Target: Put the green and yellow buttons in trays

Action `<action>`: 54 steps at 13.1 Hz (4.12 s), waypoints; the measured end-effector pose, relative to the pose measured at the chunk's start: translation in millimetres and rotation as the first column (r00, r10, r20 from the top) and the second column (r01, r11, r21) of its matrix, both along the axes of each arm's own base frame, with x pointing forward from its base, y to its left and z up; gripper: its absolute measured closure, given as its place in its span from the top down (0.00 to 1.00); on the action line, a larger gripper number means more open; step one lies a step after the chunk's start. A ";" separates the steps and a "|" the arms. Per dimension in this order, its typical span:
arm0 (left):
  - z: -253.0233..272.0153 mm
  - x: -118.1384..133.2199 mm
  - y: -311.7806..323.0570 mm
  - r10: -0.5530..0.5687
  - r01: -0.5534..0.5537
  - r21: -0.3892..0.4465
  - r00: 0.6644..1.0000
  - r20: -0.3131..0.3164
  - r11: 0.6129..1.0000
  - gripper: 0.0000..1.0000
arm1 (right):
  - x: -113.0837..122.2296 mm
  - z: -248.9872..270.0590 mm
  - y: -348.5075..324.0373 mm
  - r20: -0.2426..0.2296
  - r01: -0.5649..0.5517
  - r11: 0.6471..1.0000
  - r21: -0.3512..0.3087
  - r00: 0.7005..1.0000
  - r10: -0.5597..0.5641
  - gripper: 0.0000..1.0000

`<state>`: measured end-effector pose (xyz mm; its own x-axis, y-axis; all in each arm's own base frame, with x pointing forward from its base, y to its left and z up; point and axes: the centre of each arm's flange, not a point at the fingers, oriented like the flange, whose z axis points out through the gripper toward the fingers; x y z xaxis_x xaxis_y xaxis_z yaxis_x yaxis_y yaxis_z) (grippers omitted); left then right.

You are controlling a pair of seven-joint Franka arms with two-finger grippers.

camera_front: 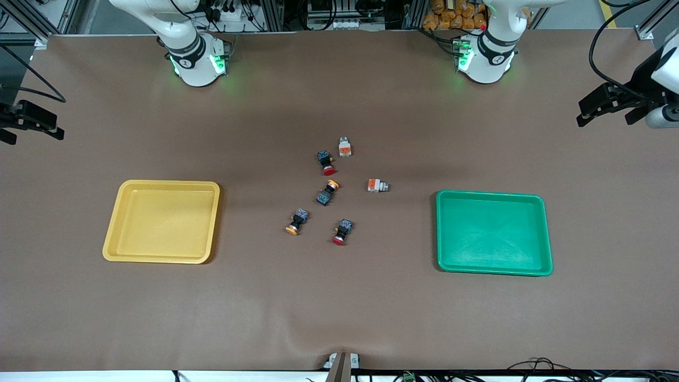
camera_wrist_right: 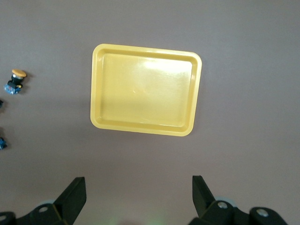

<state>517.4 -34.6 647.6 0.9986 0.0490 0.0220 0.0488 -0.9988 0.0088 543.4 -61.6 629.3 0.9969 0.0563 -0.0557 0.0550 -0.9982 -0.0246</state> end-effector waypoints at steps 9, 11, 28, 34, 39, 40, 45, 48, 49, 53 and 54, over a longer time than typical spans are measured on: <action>10.1 1.0 -6.3 -0.017 0.017 0.034 1.000 0.015 0.999 1.00 | -0.1 -0.2 1.3 -0.003 0.071 0.997 -0.004 0.997 -0.071 1.00; 5.7 3.2 -7.5 -0.019 0.019 0.034 1.000 0.004 0.999 1.00 | -0.1 -0.2 0.7 -0.004 0.078 0.997 -0.005 0.997 -0.078 1.00; -20.6 11.5 -9.8 -0.023 0.024 0.029 0.998 -0.066 0.999 1.00 | 31.5 -60.6 -4.8 -0.106 0.086 0.996 -0.010 0.991 -0.087 1.00; -102.9 52.3 -57.8 -0.070 0.072 0.015 0.989 -0.129 0.997 1.00 | 45.7 -97.6 -17.8 -0.161 0.106 0.994 -0.013 0.981 -0.106 1.00; -192.0 54.7 -130.2 0.004 -0.004 -0.003 0.997 -0.079 1.000 1.00 | 49.2 -95.8 16.2 -0.162 0.137 0.990 -0.026 0.977 -0.139 1.00; -209.9 53.9 -146.5 0.031 -0.032 -0.009 0.996 -0.083 0.999 1.00 | 49.7 -98.1 27.0 -0.169 0.147 0.989 -0.032 0.974 -0.151 1.00; -299.6 39.6 -234.5 0.165 -0.167 0.004 0.973 -0.162 0.986 1.00 | 65.5 -151.9 90.2 -0.260 0.285 0.958 0.019 0.927 -0.270 1.00; -332.8 24.3 -284.8 0.281 -0.284 0.002 0.947 -0.157 0.959 1.00 | 81.0 -191.1 137.1 -0.255 0.320 0.947 0.000 0.916 -0.309 1.00; -341.2 20.0 -297.2 0.319 -0.323 -0.001 0.935 -0.154 0.946 1.00 | 82.9 -197.9 156.2 -0.245 0.340 0.940 -0.011 0.911 -0.332 1.00; -376.7 7.7 -325.4 0.465 -0.470 0.013 0.870 -0.166 0.883 1.00 | 83.8 -226.1 225.7 -0.195 0.423 0.906 -0.026 0.887 -0.419 1.00; -386.3 4.1 -332.5 0.505 -0.510 0.017 0.847 -0.169 0.860 1.00 | 86.0 -233.8 241.0 -0.178 0.449 0.893 -0.014 0.878 -0.444 1.00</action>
